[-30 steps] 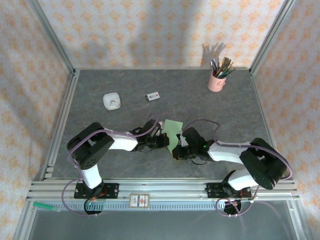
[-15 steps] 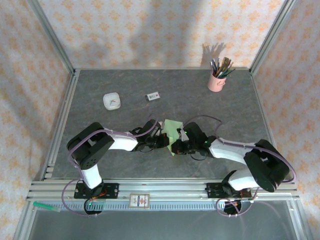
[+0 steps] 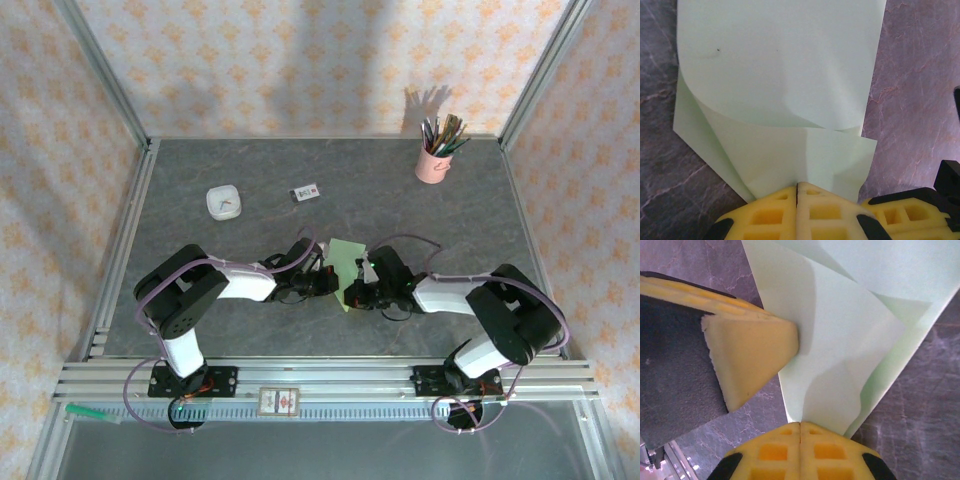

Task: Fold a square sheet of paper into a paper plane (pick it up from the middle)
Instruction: Third fold the triangle at the center of the table.

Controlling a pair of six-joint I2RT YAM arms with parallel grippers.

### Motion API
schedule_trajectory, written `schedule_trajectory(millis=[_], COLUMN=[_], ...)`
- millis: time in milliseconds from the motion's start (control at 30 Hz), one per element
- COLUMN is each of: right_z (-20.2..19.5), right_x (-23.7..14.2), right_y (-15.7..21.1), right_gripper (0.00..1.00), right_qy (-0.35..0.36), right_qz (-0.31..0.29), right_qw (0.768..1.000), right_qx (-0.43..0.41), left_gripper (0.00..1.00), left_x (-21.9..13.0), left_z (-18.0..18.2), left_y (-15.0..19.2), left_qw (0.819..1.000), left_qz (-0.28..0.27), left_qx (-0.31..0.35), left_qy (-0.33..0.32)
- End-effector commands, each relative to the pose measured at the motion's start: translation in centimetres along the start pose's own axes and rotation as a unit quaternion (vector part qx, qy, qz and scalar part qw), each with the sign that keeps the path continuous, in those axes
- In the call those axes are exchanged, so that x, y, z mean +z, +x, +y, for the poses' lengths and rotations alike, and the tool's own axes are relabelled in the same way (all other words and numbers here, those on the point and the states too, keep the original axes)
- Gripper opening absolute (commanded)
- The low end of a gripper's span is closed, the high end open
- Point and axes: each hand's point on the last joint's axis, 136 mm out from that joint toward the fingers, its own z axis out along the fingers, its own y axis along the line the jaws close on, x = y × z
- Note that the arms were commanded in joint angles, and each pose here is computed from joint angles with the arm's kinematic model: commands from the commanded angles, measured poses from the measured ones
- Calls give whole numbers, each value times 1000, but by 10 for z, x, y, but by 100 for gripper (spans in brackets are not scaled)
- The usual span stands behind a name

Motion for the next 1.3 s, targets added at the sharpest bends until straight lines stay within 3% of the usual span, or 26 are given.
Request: schedule_trajectory(millis=[0,400,1267], right_z=[-38,-70,-78], right_x=[1,-1,-8], right_y=[32,61,62], right_gripper=[1,0,0], right_qy=[59,119,148], right_qz=[36,77,76], right_qw=[997,988,984], right_qx=[38,63,55], left_gripper=[5,8,11], left_x=[4,4,-8], left_z=[37,26,50], left_y=[15,-4,-79], left_qw=[997,999,998], left_qz=[25,23,-23], left_qx=[-21,-37,-50], left_qy=[-65,-29,-26])
